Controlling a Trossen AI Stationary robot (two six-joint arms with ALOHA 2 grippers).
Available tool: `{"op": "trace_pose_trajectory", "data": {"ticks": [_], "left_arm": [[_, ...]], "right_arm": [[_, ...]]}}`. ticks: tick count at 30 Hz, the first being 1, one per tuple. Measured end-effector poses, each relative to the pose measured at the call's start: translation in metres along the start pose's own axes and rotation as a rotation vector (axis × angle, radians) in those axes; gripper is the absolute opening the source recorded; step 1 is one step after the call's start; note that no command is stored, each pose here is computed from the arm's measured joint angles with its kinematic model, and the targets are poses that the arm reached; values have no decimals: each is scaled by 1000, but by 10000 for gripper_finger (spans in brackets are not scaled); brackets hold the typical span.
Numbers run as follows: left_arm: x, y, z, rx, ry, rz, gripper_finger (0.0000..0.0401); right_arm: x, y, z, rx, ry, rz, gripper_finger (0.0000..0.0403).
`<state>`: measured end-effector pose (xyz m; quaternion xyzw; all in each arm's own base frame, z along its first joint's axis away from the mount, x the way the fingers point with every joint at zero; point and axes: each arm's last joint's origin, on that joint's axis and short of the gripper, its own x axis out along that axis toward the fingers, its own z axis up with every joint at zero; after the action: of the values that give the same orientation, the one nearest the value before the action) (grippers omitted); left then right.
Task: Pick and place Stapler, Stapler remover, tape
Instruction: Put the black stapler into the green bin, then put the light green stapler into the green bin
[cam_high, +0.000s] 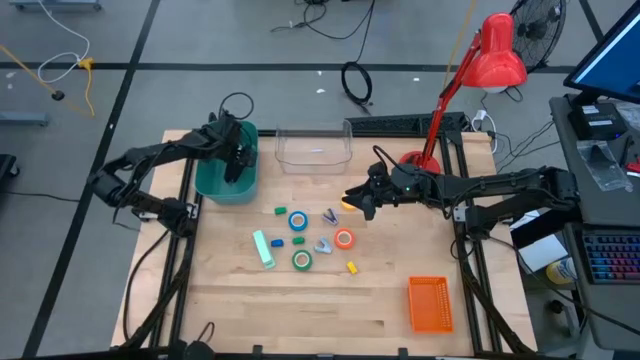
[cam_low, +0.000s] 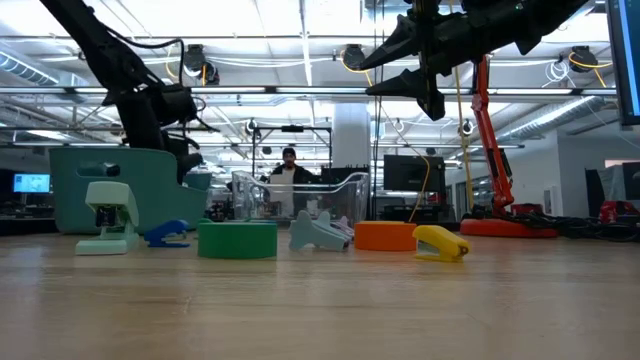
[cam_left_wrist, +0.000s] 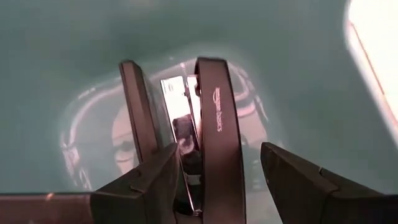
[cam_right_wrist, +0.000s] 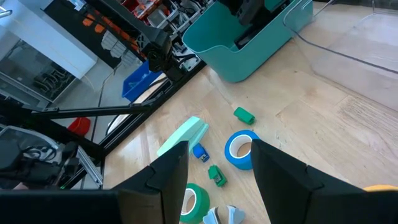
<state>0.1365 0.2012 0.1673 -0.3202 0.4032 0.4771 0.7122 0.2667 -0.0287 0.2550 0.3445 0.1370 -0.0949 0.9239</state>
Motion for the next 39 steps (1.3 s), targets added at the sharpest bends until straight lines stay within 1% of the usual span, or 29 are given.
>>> {"op": "trace_pose_trajectory", "data": {"ticks": [3, 7, 13, 18, 22, 24, 27, 32, 36, 39], "left_arm": [[1, 1, 0, -32, -4, 21, 227], [1, 1, 0, -30, -5, 35, 227], [0, 4, 0, -31, -24, 120, 227], [0, 4, 1, -63, -25, 120, 227], [-6, 1, 10, -67, -37, 113, 227], [-12, -1, 15, -64, -18, 93, 227], [-26, -8, 25, -50, 17, 36, 227], [-62, -22, 30, 41, 95, -12, 227], [-100, -32, 24, 108, 64, -55, 227], [-127, -40, 13, 115, -2, -157, 227]], "right_arm": [[0, 0, 0, 0, 0, 0, 166], [0, 0, 0, 0, 0, 0, 166], [0, 0, 0, 2, 2, 2, 166], [0, 0, 0, 3, 2, 2, 166], [0, 0, 0, 3, 3, 2, 166], [0, 0, 0, 3, 3, 3, 166], [0, 0, 0, 4, 3, 3, 166], [0, 0, 0, 4, 3, 3, 166], [0, 0, -1, 4, 8, -1, 166], [0, 0, -1, 4, 9, -2, 166]]}}
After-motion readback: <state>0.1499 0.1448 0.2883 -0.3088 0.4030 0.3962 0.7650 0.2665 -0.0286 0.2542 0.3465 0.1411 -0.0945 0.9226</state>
